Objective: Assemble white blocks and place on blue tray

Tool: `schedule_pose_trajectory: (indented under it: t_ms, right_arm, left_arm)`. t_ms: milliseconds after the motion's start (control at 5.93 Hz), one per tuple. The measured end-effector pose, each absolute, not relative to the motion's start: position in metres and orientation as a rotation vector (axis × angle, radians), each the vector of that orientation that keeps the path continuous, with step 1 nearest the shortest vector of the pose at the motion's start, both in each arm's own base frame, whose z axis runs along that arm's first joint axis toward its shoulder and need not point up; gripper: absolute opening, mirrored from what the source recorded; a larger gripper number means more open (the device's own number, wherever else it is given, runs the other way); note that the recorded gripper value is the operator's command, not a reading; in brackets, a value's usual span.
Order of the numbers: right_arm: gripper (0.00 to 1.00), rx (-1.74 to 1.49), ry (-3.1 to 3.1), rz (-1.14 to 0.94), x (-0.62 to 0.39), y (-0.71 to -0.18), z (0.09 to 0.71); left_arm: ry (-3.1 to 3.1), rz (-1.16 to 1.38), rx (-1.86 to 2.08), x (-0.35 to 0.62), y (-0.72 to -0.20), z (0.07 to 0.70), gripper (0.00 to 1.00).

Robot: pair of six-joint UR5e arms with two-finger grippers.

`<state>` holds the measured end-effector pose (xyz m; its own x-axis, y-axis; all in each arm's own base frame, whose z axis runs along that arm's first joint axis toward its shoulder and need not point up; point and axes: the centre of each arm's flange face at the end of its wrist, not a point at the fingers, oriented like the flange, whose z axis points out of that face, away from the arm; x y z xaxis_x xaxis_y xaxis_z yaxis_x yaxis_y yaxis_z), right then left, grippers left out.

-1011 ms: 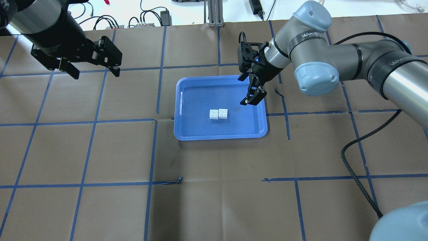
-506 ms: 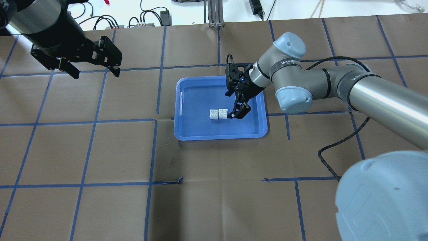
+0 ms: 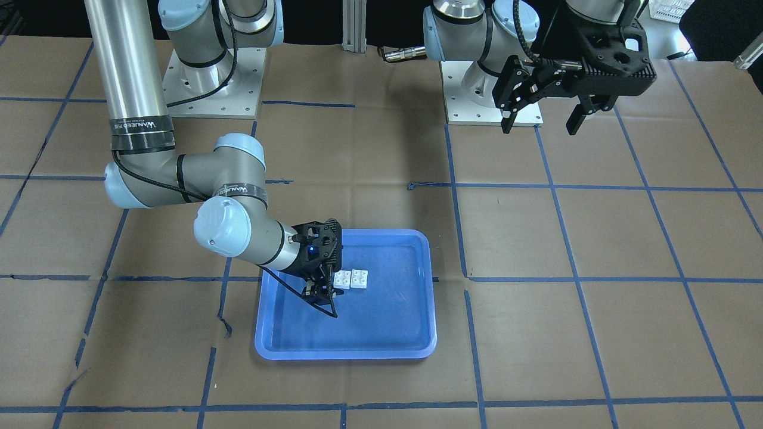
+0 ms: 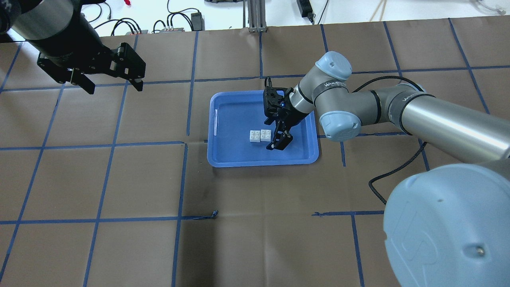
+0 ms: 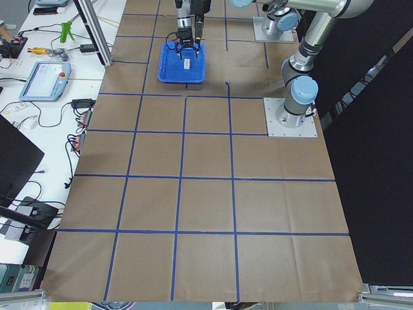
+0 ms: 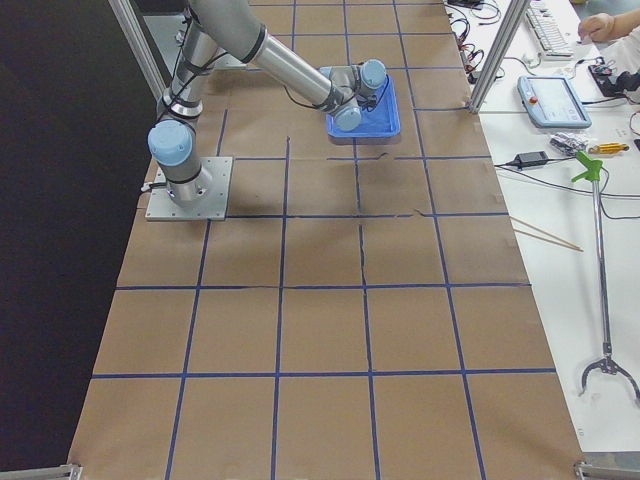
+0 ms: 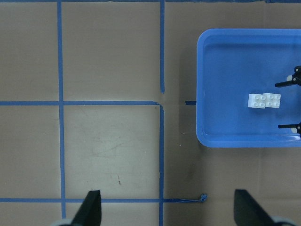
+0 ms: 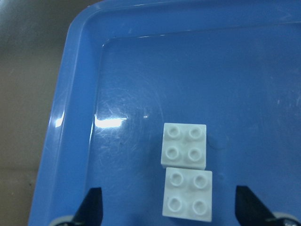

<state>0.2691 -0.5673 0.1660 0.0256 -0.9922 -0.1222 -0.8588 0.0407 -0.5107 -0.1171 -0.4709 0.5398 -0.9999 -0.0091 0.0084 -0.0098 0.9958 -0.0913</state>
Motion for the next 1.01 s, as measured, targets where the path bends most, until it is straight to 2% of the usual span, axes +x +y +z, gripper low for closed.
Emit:
schedule_pose_trajectory:
  t_ms: [337, 674, 1011]
  right_arm:
    - [0.99, -1.842, 1.912, -0.421, 0.27, -0.57, 0.168]
    - [1.0, -1.841, 1.924, -0.433, 0.27, -0.573, 0.172]
    - [1.0, -1.802, 2.044, -0.463, 0.26, -0.577, 0.22]
  left_arm:
    - [-3.129, 0.143, 0.016, -0.117, -0.471, 0.54, 0.99]
    - [-3.129, 0.141, 0.016, -0.117, -0.472, 0.539, 0.99]
    - [-3.129, 0.14, 0.017, -0.116, -0.472, 0.539, 0.99]
